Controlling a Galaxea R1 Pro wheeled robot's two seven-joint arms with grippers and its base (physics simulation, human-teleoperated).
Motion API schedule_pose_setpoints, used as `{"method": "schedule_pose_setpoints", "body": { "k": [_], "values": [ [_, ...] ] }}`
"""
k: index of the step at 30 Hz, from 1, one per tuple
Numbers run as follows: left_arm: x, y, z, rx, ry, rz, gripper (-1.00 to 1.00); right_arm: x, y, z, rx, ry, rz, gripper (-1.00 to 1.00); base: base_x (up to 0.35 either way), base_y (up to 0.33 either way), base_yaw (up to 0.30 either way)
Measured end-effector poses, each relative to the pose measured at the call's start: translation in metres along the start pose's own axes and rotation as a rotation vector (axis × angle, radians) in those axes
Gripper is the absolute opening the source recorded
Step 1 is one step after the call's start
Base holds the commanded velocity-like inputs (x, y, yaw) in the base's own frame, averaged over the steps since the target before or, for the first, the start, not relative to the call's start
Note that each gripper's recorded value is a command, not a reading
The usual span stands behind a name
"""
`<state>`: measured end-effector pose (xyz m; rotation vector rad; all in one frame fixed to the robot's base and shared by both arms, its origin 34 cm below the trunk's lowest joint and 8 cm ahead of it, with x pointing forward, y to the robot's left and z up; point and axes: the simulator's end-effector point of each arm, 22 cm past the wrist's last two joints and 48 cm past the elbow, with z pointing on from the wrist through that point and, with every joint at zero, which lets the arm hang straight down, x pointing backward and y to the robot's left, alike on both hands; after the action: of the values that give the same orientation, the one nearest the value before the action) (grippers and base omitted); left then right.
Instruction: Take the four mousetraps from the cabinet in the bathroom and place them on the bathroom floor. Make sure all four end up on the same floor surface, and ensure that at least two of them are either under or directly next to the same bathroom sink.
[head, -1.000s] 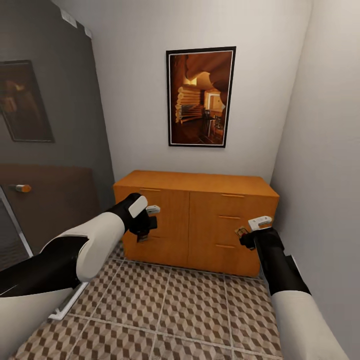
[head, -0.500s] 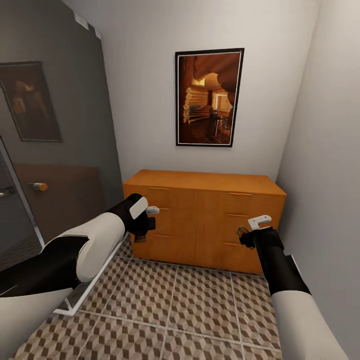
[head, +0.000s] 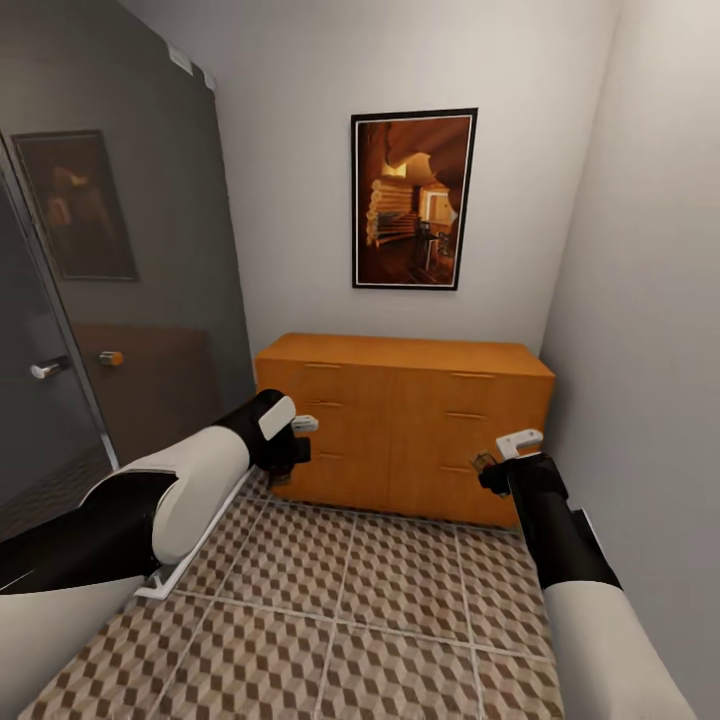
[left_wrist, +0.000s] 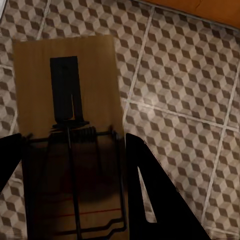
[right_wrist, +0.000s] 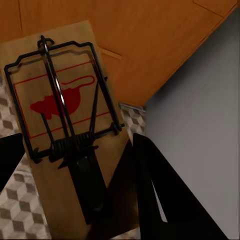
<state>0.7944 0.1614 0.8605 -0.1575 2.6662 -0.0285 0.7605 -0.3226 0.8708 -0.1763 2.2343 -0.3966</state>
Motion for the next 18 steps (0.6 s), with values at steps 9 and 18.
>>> {"method": "schedule_pose_setpoints", "body": {
  "k": [9, 18],
  "values": [
    [0.004, 0.005, 0.003, -0.007, 0.013, -0.003, -1.0, -0.002, 0.0, 0.0, 0.0, -0.008, -0.003, -1.0, -0.334, 0.0, 0.0],
    [0.008, 0.015, 0.008, -0.02, 0.021, -0.011, -1.0, -0.003, 0.012, -0.001, -0.021, -0.009, 0.006, -1.0, -0.333, -0.005, 0.001]
  ]
}}
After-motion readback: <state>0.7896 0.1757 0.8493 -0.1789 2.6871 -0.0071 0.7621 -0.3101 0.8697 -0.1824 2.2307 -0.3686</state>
